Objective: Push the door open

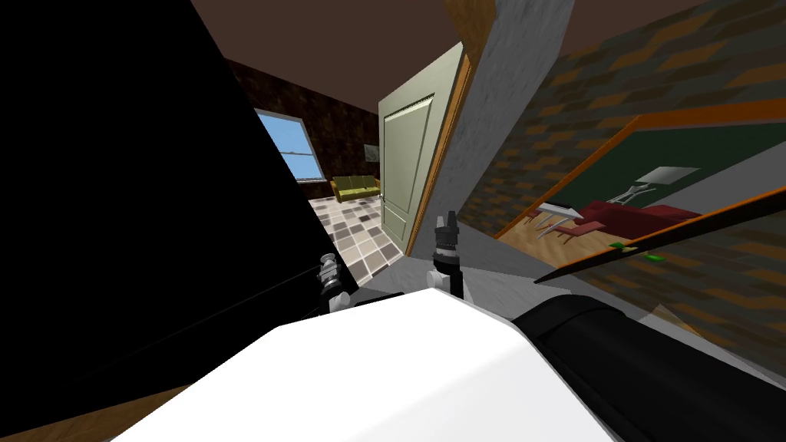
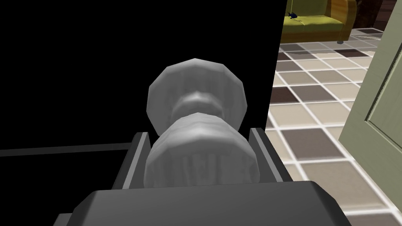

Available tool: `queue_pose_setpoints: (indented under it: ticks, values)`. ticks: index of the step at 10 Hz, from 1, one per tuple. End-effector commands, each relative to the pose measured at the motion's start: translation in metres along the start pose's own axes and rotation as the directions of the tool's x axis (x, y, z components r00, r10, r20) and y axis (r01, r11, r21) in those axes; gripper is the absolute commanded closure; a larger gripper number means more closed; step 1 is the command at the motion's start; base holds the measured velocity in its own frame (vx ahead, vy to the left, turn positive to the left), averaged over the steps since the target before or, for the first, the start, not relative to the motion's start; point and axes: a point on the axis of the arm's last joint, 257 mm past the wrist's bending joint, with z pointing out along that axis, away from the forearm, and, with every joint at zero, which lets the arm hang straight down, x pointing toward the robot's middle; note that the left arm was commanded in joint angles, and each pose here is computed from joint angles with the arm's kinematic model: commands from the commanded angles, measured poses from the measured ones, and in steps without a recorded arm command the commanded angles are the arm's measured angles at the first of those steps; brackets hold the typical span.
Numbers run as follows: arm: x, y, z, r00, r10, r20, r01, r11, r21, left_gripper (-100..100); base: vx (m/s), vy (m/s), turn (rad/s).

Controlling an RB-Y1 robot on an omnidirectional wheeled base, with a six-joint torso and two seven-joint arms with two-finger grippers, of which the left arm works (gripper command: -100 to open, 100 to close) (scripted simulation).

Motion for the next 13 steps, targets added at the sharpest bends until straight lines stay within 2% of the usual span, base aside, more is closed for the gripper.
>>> queue_pose_setpoints:
  ticks: [1, 4, 5, 9, 13]
  values:
    - [-0.001, -0.001, -0.0015, 1.0000, 0.002, 0.002, -0.002, 1.0000, 0.001, 100, -0.010, -0.006, 0.000]
    - [-0.001, -0.001, -0.0015, 1.0000, 0.002, 0.002, -0.002, 1.0000, 0.001, 100, 0.000, 0.000, 0.000]
    - [0.002, -0.011, 0.0041, 1.0000, 0.008, -0.005, -0.008, 0.9998, 0.018, 100, 0.105, 0.008, 0.000]
    - [0.005, -0.041, 0.0127, 0.9996, 0.026, -0.015, -0.024, 0.9969, 0.075, 100, 0.191, 0.010, 0.018]
    - [0.008, -0.065, 0.0177, 0.9991, 0.036, -0.021, -0.033, 0.9917, 0.125, 100, 0.155, 0.032, 0.010]
